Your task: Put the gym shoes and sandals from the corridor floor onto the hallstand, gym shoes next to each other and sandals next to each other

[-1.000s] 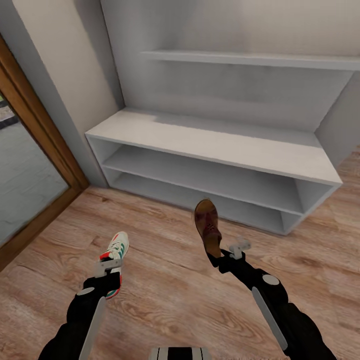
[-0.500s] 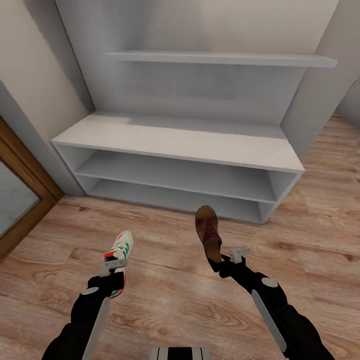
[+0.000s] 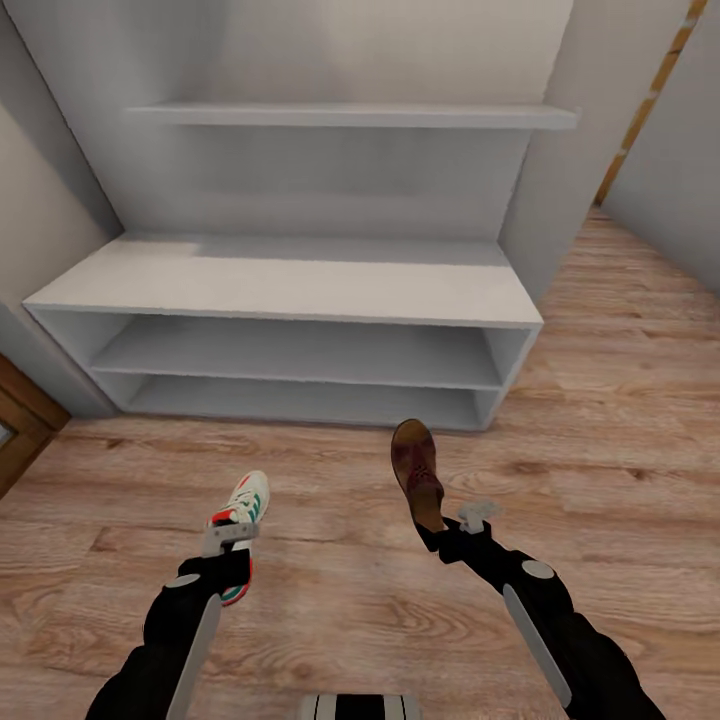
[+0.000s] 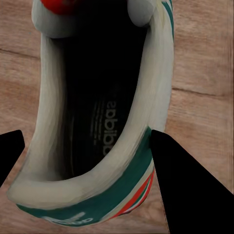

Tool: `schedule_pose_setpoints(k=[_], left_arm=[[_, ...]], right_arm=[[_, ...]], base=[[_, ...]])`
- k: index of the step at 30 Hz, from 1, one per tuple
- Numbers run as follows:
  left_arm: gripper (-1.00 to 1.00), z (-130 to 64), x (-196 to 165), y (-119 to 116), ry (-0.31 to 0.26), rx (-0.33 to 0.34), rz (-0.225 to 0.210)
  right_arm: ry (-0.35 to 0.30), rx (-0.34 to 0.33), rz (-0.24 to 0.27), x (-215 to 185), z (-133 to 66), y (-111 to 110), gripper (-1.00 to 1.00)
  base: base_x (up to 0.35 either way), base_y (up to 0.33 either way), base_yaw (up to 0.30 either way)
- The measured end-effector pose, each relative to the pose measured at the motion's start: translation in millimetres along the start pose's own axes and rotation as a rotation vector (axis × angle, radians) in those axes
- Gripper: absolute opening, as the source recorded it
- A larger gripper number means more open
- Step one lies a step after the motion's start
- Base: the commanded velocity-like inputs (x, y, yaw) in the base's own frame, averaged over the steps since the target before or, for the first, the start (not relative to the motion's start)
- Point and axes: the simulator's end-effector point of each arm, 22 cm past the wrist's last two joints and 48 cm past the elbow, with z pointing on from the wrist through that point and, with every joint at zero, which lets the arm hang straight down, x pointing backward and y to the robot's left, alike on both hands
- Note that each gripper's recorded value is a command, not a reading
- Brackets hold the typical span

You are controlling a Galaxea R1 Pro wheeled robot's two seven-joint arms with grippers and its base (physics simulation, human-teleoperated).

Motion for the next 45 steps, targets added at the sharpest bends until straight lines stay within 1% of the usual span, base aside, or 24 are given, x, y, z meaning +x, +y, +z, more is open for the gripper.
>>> schedule_pose_setpoints(k=[7, 10, 17, 25, 38, 45], left_arm=[[-1.00, 0.2, 2.0, 0.2, 0.008, -0.001, 0.003], [-1.00, 0.2, 2.2, 0.0, 0.009, 0.000, 0.003], [-1.00, 0.3, 2.2, 0.4, 0.009, -0.001, 0.004], [-1.00, 2.0, 4.2, 0.9, 0.014, -0.004, 0.006], [-1.00, 2.4, 4.8, 1.1, 0.014, -0.006, 0.011], [-1.00, 2.4, 5.0, 1.1, 0.016, -0.006, 0.010]], right_arm=[[0.000, 0.000, -0.001, 0.1, 0.0, -0.2, -1.00], [0.001, 0.001, -0.002, 0.3, 0.1, 0.0, -1.00], [0.001, 0.002, -0.002, 0.3, 0.1, 0.0, -1.00], [0.006, 0.001, 0.000, 3.1, 1.4, -0.4, -1.00], [0.008, 0.001, 0.001, 4.0, 1.8, -0.3, -1.00], [0.008, 0.001, 0.000, 4.0, 1.8, -0.3, -1.00]], base=[[0.000, -0.001, -0.284], [0.000, -0.073, -0.123], [0.000, -0.102, -0.012], [0.000, -0.037, 0.144], [-0.002, -0.280, 0.015], [-0.109, -0.301, 0.000]])
